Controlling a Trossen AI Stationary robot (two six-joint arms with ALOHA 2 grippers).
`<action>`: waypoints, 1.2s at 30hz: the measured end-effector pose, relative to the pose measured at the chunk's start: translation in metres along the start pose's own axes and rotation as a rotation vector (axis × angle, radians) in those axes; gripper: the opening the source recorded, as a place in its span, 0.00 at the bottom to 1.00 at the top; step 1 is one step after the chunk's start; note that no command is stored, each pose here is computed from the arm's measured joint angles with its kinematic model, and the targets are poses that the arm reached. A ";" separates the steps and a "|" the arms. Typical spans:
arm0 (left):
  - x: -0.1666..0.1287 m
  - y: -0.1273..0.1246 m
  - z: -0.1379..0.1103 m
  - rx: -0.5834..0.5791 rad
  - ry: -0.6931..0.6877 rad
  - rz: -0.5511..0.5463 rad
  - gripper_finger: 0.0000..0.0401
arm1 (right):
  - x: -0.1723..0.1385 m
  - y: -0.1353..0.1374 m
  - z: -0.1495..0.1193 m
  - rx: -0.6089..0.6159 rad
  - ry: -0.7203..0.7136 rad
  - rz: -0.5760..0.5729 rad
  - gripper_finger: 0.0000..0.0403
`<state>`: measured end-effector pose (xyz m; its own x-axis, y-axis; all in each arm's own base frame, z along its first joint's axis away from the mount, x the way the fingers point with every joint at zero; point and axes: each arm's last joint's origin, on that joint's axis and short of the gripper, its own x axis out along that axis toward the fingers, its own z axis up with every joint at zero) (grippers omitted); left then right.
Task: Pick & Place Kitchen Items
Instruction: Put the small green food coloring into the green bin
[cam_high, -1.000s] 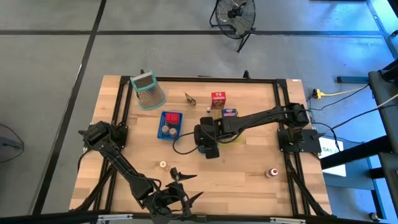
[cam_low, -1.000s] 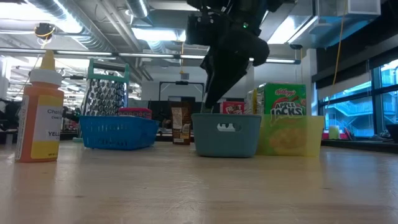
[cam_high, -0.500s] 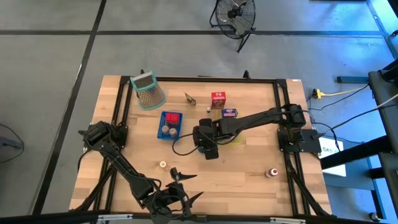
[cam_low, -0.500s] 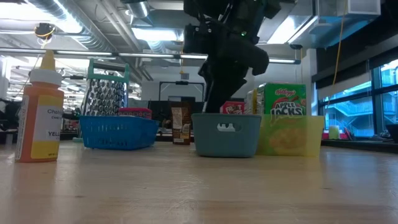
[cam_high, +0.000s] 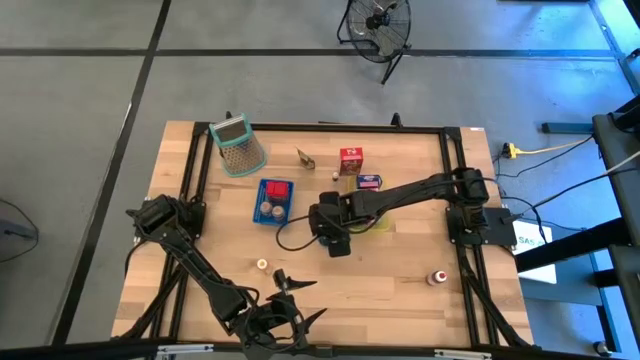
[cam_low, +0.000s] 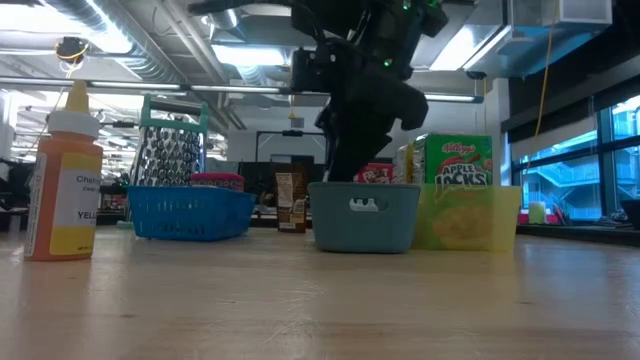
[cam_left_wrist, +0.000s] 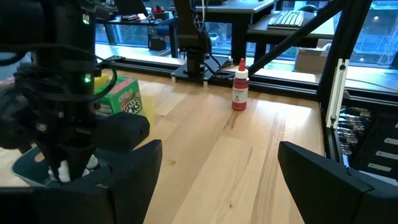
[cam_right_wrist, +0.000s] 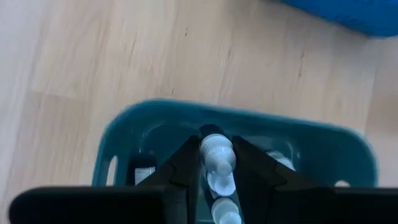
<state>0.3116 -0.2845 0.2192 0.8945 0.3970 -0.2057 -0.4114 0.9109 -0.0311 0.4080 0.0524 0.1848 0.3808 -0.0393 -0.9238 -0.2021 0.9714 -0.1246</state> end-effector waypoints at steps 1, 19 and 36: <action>0.000 0.000 0.000 0.000 0.000 0.000 0.79 | 0.001 0.000 -0.001 -0.001 0.010 0.002 0.20; 0.000 0.000 0.000 0.004 0.002 0.001 0.79 | 0.018 0.001 -0.004 0.001 0.049 0.035 0.20; 0.000 0.000 0.000 0.004 0.003 0.001 0.79 | 0.021 -0.003 -0.006 0.003 0.056 0.054 0.20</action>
<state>0.3114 -0.2843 0.2188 0.8937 0.3974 -0.2084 -0.4114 0.9111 -0.0266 0.4117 0.0476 0.1635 0.3188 0.0002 -0.9478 -0.2180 0.9732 -0.0731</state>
